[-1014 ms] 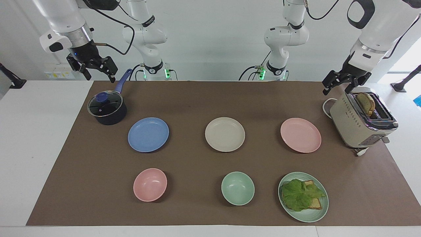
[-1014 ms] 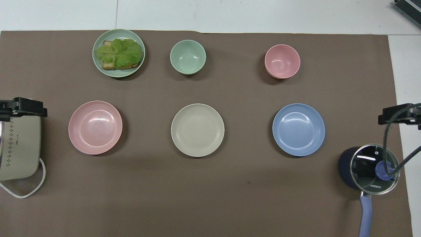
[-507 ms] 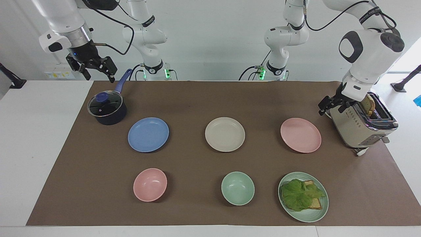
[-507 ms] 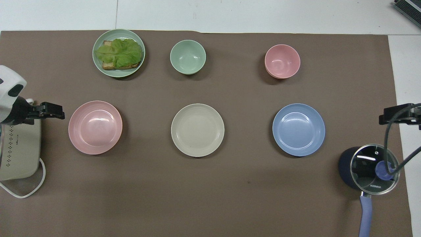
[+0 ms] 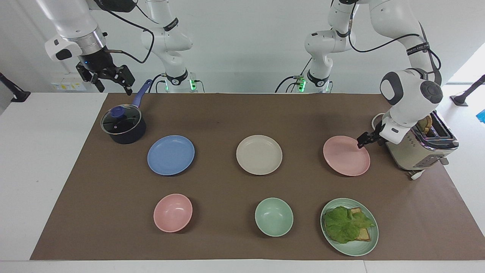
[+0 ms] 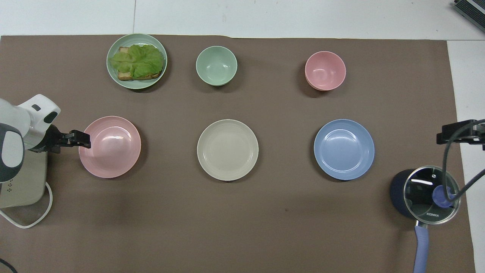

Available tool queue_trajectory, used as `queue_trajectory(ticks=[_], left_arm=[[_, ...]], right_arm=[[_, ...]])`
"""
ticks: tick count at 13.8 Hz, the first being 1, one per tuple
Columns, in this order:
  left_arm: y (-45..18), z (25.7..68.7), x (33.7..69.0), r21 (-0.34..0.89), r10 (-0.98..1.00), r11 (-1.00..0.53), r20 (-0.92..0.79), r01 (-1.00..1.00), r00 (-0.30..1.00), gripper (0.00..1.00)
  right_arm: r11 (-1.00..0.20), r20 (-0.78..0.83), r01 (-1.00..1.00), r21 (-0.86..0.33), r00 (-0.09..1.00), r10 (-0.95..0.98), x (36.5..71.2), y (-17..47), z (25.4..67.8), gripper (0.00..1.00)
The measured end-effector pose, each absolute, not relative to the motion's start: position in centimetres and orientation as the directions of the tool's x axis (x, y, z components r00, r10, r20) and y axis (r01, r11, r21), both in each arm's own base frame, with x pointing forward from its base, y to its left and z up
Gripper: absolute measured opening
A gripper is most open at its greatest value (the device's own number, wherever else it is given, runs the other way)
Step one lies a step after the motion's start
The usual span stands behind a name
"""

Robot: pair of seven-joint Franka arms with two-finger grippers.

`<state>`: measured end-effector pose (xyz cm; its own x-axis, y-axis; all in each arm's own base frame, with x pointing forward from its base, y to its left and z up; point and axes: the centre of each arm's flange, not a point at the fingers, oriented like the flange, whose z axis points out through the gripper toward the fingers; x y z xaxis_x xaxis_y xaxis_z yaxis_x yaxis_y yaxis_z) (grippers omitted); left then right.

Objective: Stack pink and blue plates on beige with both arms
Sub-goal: 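Grip the pink plate rim with the left gripper and drag it onto the beige plate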

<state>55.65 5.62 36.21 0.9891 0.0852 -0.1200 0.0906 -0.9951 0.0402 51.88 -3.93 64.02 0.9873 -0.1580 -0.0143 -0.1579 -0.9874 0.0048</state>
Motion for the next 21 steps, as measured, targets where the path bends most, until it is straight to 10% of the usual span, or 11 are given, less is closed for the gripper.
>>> queue_trajectory(ticks=[7, 14, 21], left_arm=[[5.6, 30.8, 54.6, 0.041, 0.074, -0.996, -0.133, 0.08, 0.988, 1.0], [5.6, 30.8, 54.7, 0.041, 0.074, -0.996, -0.13, 0.08, 0.989, 0.18], [4.2, 36.7, 56.5, 0.082, 0.049, -0.994, -0.231, 0.069, 0.972, 0.06]], right_arm=[[-0.987, -0.016, -0.158, 0.005, 0.987, -0.158, 51.9, -3.9, 64.0, 1.0], [-0.987, -0.016, -0.158, 0.005, 0.987, -0.158, 51.9, -3.9, 64.0, 1.0], [-0.987, -0.016, -0.158, 0.005, 0.987, -0.158, 51.9, -3.9, 64.0, 1.0]])
